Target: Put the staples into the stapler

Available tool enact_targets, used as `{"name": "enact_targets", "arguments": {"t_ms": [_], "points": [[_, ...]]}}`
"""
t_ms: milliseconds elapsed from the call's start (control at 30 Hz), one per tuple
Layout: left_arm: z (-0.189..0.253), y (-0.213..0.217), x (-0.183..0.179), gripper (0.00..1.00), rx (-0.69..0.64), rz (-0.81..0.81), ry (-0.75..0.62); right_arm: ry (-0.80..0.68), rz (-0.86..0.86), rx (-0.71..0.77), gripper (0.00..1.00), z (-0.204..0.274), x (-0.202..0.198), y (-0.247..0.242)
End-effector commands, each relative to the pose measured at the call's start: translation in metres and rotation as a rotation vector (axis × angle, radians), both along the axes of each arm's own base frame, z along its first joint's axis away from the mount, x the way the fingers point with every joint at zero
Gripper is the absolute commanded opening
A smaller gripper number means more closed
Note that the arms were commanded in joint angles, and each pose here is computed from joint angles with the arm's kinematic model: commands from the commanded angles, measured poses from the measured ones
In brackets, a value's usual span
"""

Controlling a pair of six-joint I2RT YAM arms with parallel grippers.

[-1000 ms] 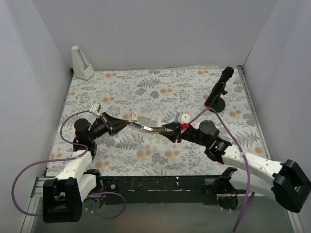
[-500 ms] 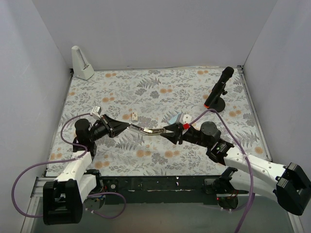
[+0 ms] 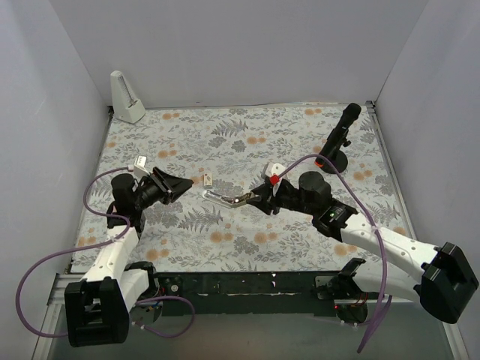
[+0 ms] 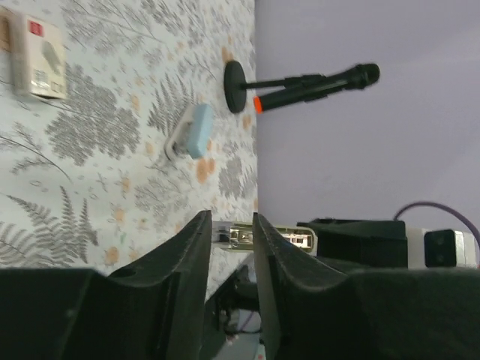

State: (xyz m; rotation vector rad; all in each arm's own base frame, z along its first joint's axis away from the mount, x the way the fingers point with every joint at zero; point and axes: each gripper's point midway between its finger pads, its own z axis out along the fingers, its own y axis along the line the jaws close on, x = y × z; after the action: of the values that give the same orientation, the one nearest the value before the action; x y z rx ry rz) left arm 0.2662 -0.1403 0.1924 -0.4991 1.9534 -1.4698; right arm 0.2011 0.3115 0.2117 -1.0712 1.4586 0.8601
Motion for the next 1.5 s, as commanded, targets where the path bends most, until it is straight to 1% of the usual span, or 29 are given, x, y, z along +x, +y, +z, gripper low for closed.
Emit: {"name": "enact_targets", "arguments": {"t_ms": [0, 33, 100, 133, 300, 367, 400, 467, 500, 567, 667, 800, 933, 1100, 1467], "points": [[-0.005, 0.022, 0.025, 0.33, 0.075, 0.151, -0.009, 0.020, -0.047, -0.056, 0.01, 0.003, 0.012, -0.008], [-0.006, 0.023, 0.025, 0.42, 0.078, 0.155, -0.009, 0.021, -0.054, -0.061, 0.01, 0.003, 0.013, -0.009], [-0.011, 0.025, 0.026, 0.52, 0.091, 0.165, 0.002, 0.027, -0.059, -0.075, 0.01, 0.002, 0.014, -0.009], [-0.012, 0.026, 0.026, 0.59, 0.098, 0.167, 0.002, 0.029, -0.068, -0.083, 0.01, 0.000, 0.016, -0.010], [-0.010, 0.031, 0.029, 0.71, 0.161, 0.183, -0.009, 0.038, -0.091, -0.111, 0.01, -0.005, 0.019, -0.013], [-0.007, 0.033, 0.029, 0.75, 0.202, 0.184, -0.038, 0.041, -0.112, -0.122, 0.01, -0.008, 0.021, -0.016], [-0.009, 0.034, 0.028, 0.75, 0.217, 0.184, -0.030, 0.040, -0.117, -0.126, 0.01, -0.009, 0.021, -0.018], [-0.003, 0.037, 0.029, 0.78, 0.263, 0.184, -0.078, 0.037, -0.152, -0.143, 0.01, -0.014, 0.025, -0.023], [-0.008, 0.037, 0.026, 0.80, 0.279, 0.175, -0.058, 0.029, -0.163, -0.140, 0.01, -0.012, 0.027, -0.025], [-0.005, 0.039, 0.026, 0.81, 0.321, 0.165, -0.098, 0.021, -0.184, -0.139, 0.01, -0.014, 0.028, -0.028], [-0.004, 0.039, 0.023, 0.85, 0.357, 0.141, -0.121, 0.009, -0.207, -0.134, 0.01, -0.014, 0.031, -0.031], [-0.005, 0.038, 0.018, 0.90, 0.434, 0.096, -0.187, -0.012, -0.219, -0.129, 0.01, -0.018, 0.032, -0.035], [-0.009, 0.039, 0.015, 0.94, 0.485, 0.078, -0.215, -0.022, -0.202, -0.102, 0.01, -0.027, 0.028, -0.033], [-0.023, 0.042, 0.013, 0.95, 0.521, 0.081, -0.192, -0.017, -0.162, -0.077, 0.01, -0.034, 0.020, -0.031], [-0.021, 0.041, 0.014, 0.97, 0.528, 0.078, -0.200, 0.011, -0.184, -0.164, 0.01, -0.065, 0.015, -0.045]]}}
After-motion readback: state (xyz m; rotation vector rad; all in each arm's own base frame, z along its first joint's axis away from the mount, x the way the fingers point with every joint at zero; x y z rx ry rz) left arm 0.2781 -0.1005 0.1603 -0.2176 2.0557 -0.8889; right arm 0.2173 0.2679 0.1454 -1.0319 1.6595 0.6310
